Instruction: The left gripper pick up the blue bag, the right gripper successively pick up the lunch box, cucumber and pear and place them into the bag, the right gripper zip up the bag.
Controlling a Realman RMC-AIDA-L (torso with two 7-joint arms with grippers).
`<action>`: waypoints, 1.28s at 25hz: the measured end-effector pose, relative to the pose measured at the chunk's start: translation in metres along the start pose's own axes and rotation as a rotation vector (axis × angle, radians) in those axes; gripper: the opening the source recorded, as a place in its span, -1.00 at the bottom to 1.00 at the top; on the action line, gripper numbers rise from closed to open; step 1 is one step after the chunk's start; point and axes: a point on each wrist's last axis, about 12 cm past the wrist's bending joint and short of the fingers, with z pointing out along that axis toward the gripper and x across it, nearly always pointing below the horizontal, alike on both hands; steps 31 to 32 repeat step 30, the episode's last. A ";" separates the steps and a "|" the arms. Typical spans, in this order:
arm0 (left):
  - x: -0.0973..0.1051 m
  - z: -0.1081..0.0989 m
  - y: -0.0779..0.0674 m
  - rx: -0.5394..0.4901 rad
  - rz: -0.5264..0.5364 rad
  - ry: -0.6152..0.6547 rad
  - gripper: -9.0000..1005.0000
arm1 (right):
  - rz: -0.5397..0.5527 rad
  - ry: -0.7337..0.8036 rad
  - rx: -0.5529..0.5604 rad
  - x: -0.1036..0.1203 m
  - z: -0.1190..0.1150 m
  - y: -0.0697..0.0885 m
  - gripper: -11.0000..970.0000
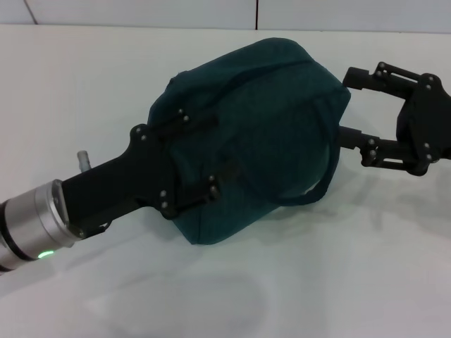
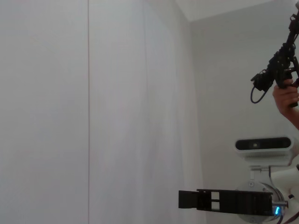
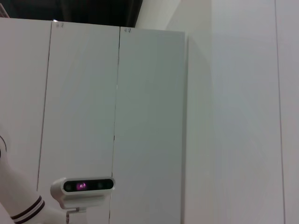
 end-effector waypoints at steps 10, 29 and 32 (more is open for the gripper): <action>0.000 0.000 0.001 0.001 0.001 0.004 0.42 | -0.003 0.027 -0.030 0.002 0.002 0.001 0.59; 0.001 0.002 0.001 -0.002 0.004 0.008 0.43 | -0.009 0.030 -0.023 0.002 0.002 0.001 0.59; 0.001 0.002 0.001 -0.002 0.004 0.008 0.43 | -0.009 0.030 -0.023 0.002 0.002 0.001 0.59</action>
